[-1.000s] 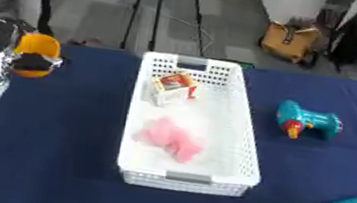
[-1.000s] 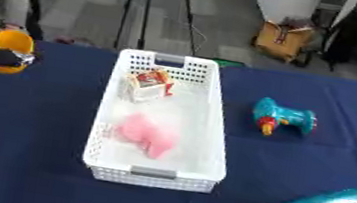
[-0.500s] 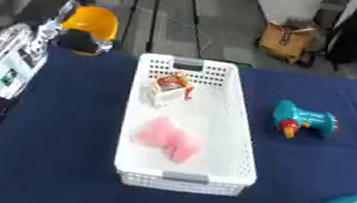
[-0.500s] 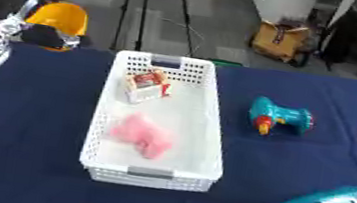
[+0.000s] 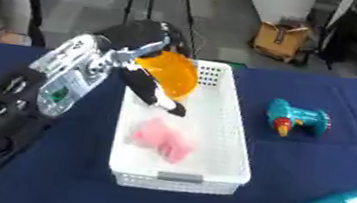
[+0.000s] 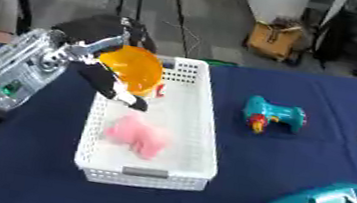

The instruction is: Pick up objects on the table and place them in the box.

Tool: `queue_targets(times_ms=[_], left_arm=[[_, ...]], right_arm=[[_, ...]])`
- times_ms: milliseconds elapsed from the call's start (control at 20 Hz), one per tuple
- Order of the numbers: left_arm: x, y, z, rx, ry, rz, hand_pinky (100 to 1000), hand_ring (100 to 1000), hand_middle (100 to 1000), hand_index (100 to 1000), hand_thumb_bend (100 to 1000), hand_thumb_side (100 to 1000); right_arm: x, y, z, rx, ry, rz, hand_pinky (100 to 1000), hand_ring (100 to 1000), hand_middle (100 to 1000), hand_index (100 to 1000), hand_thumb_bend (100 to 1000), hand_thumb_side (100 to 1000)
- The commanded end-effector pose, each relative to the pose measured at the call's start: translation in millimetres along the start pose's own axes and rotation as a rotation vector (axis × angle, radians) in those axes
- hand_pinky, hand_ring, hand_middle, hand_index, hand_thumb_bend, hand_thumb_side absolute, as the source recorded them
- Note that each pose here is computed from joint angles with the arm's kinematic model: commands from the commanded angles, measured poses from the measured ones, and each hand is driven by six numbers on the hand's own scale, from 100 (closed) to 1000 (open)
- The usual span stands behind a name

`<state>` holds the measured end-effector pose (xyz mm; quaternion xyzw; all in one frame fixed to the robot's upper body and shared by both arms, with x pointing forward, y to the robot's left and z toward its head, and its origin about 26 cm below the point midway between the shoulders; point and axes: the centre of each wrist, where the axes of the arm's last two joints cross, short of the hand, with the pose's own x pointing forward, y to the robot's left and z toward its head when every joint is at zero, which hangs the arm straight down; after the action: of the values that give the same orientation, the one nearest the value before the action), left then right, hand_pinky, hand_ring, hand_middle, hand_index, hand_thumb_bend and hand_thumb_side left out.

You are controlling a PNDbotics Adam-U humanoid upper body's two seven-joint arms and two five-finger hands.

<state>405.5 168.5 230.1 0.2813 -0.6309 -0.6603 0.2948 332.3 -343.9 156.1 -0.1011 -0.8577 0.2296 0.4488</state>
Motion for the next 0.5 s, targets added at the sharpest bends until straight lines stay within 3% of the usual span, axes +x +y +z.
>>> queue_targets(times_ms=[50,250,300,500], left_arm=[[2,-1.5,1,-0.065,-0.036,-0.008,530,598,695,788,719,509],[1,0.6,8,-0.06,-0.043,-0.022,560,651,723,802,801,547],[1,2.5,10,-0.051,-0.043,-0.028,572,667,732,806,883,586],[5,11.8,16,0.003,-0.049,-0.048,599,691,742,809,966,624]], right_arm=[[7,-6.6,-5,0.001,-0.028,0.017,544,429,619,852,227,586],[7,-6.6,-5,0.001,-0.026,0.016,544,429,619,852,226,586],[7,-6.6,-5,0.0,-0.026,0.016,544,429,619,852,226,586],[7,-6.5,-5,-0.001,-0.026,0.016,544,429,619,852,226,586]])
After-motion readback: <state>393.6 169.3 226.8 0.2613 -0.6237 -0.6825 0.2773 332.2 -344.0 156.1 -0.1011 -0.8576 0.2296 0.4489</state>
